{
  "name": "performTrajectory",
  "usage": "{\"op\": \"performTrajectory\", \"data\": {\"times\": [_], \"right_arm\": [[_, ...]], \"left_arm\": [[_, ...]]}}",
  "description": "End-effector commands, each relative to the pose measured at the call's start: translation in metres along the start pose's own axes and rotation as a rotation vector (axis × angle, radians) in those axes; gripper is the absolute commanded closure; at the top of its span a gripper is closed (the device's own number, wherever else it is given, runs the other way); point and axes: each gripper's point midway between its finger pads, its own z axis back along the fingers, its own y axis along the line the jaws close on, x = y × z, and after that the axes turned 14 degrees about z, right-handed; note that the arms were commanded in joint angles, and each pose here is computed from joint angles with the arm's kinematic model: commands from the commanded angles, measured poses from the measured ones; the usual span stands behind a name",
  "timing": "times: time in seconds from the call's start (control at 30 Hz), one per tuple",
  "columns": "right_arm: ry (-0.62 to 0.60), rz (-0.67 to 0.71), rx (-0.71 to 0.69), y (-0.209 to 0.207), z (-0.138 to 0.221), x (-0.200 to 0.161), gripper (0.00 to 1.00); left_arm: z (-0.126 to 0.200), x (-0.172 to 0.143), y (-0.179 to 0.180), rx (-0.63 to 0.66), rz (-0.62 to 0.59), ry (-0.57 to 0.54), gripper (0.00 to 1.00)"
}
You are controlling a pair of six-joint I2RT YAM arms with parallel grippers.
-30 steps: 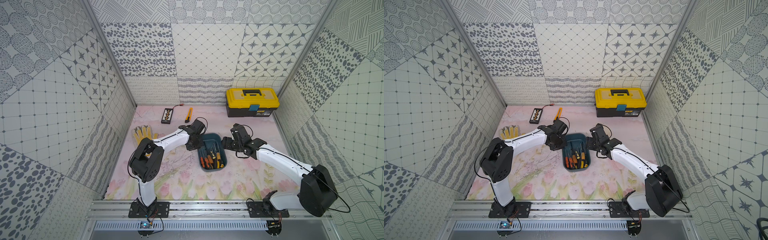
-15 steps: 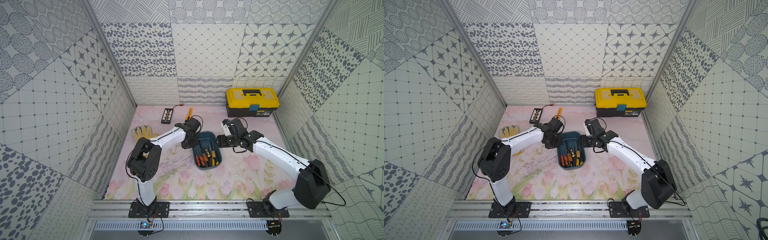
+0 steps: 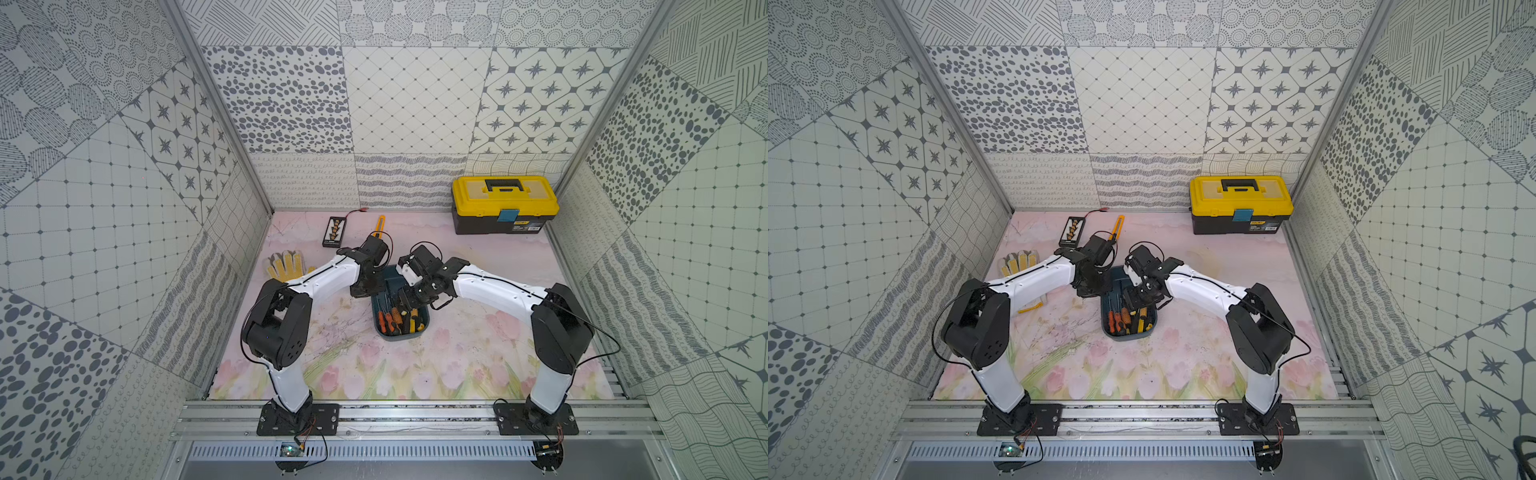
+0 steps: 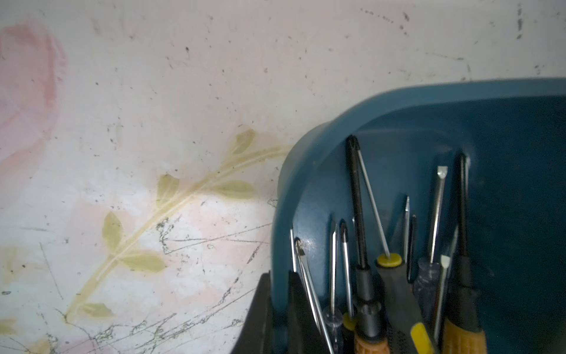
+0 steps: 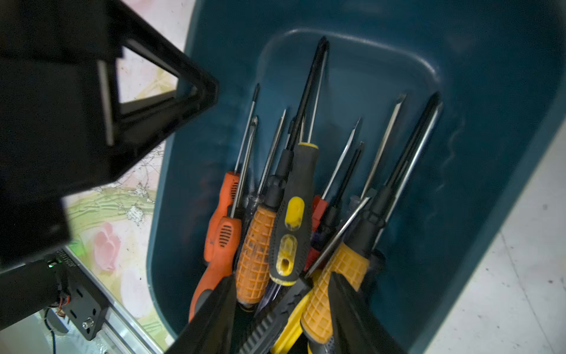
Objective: Take out the screwdriver from the storage box
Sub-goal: Pick up the storage box at the center of the board, then pick up the screwdriver from the storage box.
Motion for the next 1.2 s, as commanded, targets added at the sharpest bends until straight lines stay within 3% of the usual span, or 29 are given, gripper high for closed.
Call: {"op": "performTrajectory", "data": {"times": [0.0, 0.57, 0.9, 1.17], "right_arm": [[-0.002, -0.025, -0.032, -0.003, -0.006, 0.009, 0.46], [0.105, -0.124, 0.020, 0.002, -0.053, -0.006, 0.51], [0.116, -0.132, 0.004, -0.001, -0.053, -0.010, 0.77], [0.000, -0.139, -0.020, -0.003, -0.027, 0.014, 0.99]], "left_arm": [[0.004, 0.012, 0.004, 0.009, -0.087, -0.055, 0.98], [-0.007, -0.003, 0.007, -0.026, -0.074, -0.004, 0.98], [0.000, 0.004, 0.005, -0.038, -0.062, -0.034, 0.98], [0.002, 0.012, 0.009, -0.035, -0.073, -0.049, 0.98]]}}
